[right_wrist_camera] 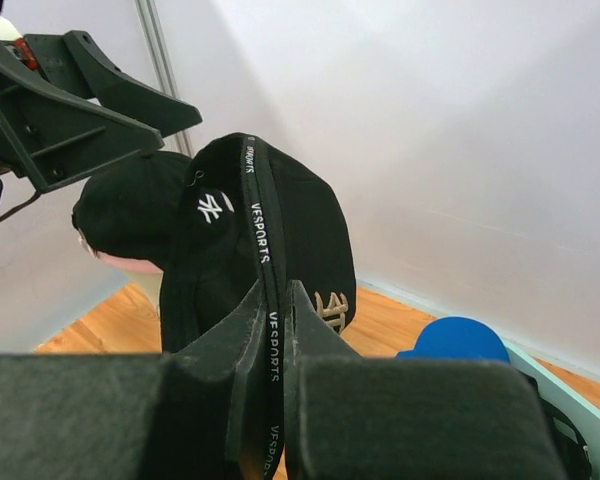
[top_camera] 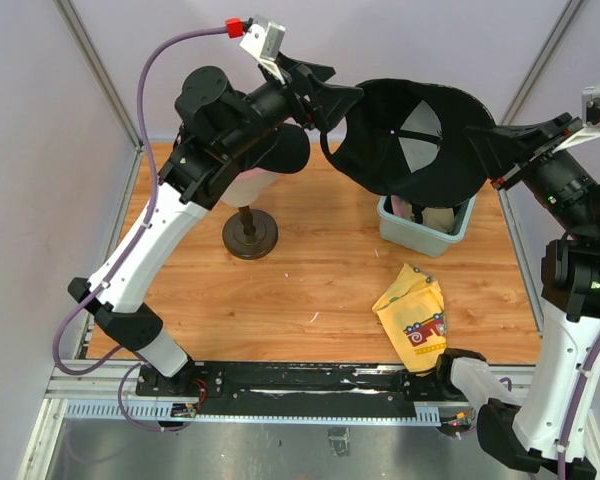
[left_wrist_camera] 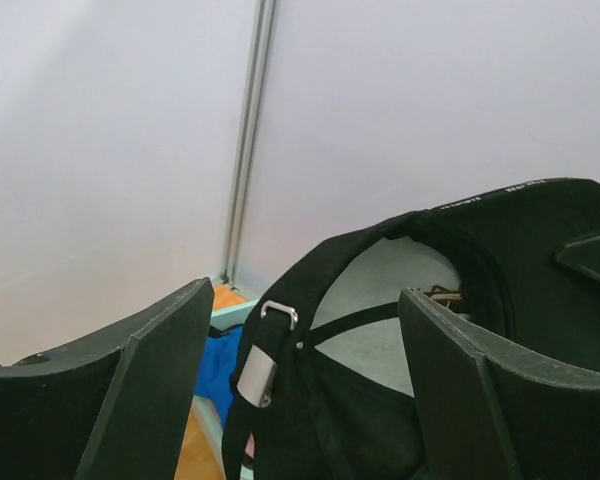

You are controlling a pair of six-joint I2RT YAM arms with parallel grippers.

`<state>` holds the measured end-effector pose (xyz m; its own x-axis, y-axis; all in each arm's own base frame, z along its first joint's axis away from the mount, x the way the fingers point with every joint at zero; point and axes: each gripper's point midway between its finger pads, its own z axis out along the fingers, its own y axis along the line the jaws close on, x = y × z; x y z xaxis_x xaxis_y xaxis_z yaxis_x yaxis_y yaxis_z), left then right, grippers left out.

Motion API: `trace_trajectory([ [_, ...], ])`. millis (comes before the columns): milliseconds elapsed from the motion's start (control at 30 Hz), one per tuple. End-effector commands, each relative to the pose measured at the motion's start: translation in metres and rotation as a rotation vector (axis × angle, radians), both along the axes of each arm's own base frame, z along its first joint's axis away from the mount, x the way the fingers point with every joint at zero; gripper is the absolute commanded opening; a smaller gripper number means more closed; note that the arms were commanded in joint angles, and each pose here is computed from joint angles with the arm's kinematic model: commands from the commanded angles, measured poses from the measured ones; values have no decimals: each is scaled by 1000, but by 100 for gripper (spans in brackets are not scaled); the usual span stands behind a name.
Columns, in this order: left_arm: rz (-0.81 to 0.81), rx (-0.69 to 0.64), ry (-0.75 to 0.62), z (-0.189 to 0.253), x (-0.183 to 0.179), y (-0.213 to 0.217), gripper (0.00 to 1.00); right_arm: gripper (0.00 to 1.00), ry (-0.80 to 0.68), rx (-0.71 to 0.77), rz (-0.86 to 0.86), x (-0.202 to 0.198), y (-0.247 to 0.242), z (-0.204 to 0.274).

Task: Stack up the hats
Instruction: Stack the hat on the hat.

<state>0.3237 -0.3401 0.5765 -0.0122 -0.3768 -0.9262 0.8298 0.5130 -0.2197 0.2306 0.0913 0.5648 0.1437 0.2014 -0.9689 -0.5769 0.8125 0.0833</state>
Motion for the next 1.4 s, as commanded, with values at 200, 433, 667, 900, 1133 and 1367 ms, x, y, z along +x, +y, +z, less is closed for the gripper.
trace_trajectory([
  [200, -19, 77, -181, 13, -26, 14, 79, 1, -116, -34, 106, -19, 16, 27],
  [433, -23, 171, -254, 10, -33, -8, 80, 1, -143, -51, 205, -32, 31, 37],
  [667, 54, 244, -305, 7, -29, -15, 74, 1, -161, -73, 289, -43, 42, 42],
  [900, 95, 292, -361, -2, -31, -15, 22, 1, -178, -87, 344, -49, 49, 50],
  [1133, 180, 290, -415, 7, -34, -5, 0, 1, -191, -93, 368, -50, 53, 55],
  [1367, 441, 102, -498, 48, -50, 48, 1, 25, -147, -32, 201, -24, 33, 47],
])
